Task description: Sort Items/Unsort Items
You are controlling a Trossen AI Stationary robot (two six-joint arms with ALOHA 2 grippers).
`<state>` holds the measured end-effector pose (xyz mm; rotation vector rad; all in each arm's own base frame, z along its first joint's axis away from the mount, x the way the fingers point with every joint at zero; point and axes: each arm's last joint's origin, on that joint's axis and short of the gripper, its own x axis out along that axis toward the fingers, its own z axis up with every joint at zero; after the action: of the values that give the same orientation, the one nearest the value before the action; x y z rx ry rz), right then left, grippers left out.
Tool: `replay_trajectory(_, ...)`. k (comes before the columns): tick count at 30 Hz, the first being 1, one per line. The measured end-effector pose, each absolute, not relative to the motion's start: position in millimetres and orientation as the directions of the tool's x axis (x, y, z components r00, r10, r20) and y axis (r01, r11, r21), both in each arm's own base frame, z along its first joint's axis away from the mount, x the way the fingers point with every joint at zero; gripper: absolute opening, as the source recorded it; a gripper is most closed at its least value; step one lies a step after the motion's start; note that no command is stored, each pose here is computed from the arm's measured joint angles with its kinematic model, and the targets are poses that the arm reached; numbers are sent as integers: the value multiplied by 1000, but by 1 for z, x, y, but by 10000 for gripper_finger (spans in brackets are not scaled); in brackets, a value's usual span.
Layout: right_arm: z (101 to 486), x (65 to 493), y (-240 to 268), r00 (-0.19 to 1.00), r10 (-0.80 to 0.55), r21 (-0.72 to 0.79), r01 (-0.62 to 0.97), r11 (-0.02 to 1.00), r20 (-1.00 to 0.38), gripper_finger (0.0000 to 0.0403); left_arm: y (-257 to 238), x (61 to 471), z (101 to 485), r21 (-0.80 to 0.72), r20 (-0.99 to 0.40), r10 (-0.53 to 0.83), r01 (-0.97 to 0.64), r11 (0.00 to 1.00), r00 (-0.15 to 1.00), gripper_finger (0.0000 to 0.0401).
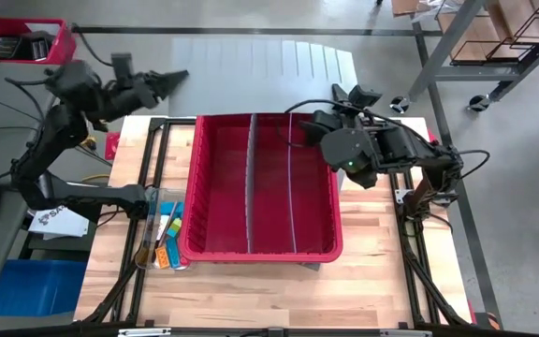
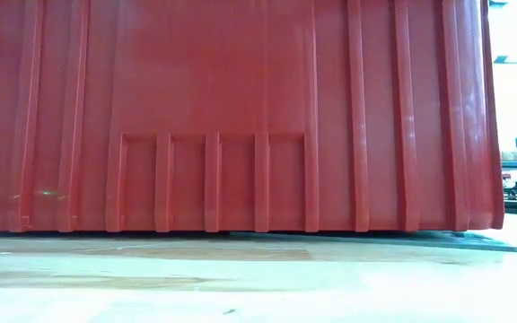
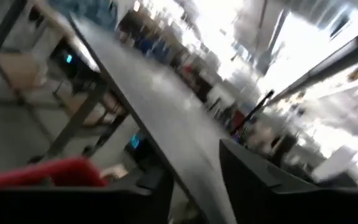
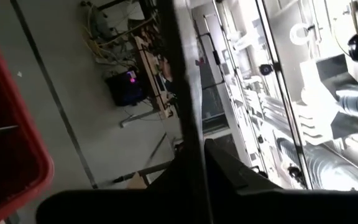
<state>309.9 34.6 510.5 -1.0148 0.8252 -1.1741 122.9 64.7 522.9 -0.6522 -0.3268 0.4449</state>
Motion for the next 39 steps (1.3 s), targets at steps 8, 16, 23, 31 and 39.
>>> replay_trajectory(8, 514, 305, 37, 219, -976, -936, 343, 80, -3, 0, 60, 109, 530, -521, 213, 529, -363, 772, 821, 203)
replay_trajectory(16, 519, 296, 41, 236, -972, -916, 390, 97, -2, 0, 52, 73, 548, 25, 312, 740, -784, 621, 596, 227)
replay_trajectory(23, 521, 293, 41, 340, -939, -790, 560, 250, -55, 0, 45, 57, 561, 235, 362, 774, -854, 463, 519, 227)
replay_trajectory(31, 510, 282, 30, 659, -641, -271, 583, 766, -394, 0, 45, 56, 560, 337, 348, 776, -843, 420, 526, 227)
replay_trajectory(39, 490, 261, 43, 627, -340, -33, 447, 894, -701, 0, 45, 59, 555, 336, 302, 765, -815, 473, 568, 227)
